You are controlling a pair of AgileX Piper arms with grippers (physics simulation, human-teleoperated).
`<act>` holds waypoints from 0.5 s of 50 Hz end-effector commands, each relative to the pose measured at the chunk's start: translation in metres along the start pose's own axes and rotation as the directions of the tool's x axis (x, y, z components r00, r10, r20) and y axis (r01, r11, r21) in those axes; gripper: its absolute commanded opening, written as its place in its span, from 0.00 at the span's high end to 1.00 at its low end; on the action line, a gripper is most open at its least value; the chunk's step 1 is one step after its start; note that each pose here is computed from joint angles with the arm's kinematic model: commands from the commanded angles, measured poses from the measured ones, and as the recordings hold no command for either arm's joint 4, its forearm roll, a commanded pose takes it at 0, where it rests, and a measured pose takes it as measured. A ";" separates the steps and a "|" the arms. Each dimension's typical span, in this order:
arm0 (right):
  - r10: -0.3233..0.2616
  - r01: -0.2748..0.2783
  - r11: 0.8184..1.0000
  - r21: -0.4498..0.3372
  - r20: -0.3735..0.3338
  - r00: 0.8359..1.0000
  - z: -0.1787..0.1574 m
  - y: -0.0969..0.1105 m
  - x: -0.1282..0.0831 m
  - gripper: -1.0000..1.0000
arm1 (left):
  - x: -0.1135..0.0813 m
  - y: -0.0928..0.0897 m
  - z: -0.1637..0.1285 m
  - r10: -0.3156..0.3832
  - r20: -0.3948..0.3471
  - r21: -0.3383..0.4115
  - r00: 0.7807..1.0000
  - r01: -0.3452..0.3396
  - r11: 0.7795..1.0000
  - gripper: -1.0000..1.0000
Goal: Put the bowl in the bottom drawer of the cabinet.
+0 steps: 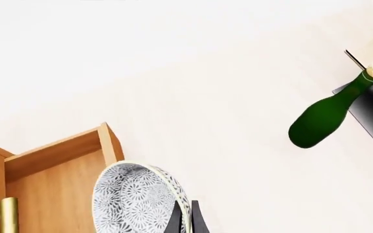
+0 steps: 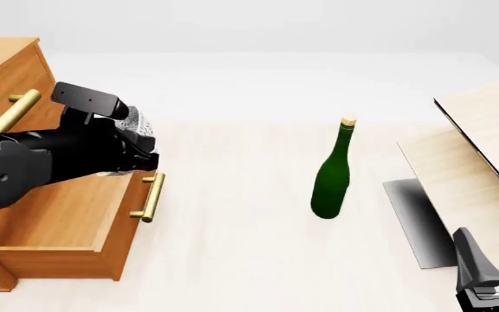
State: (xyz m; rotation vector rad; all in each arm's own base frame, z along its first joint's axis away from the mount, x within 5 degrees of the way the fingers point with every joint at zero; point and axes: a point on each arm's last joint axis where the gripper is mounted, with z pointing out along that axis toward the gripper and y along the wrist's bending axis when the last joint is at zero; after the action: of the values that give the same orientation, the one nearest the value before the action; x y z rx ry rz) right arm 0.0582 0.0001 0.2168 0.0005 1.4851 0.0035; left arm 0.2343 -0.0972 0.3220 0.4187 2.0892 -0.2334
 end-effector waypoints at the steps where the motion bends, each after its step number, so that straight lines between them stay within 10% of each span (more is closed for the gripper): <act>1: 0.000 0.000 1.000 0.000 0.000 1.000 0.000 0.000 0.000 0.00 | 0.002 0.010 -0.013 -0.018 0.027 -0.036 0.999 0.019 0.999 1.00; 25: 0.000 0.000 1.000 0.000 0.000 1.000 0.000 0.000 0.000 0.00 | 0.024 0.027 -0.029 -0.088 0.048 -0.106 0.995 0.093 0.990 1.00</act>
State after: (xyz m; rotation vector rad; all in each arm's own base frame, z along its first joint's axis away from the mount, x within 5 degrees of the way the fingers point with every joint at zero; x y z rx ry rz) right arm 0.0582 0.0001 0.2168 0.0004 1.4851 0.0035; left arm 0.2179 -0.0682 0.3191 0.2941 2.0803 -0.1987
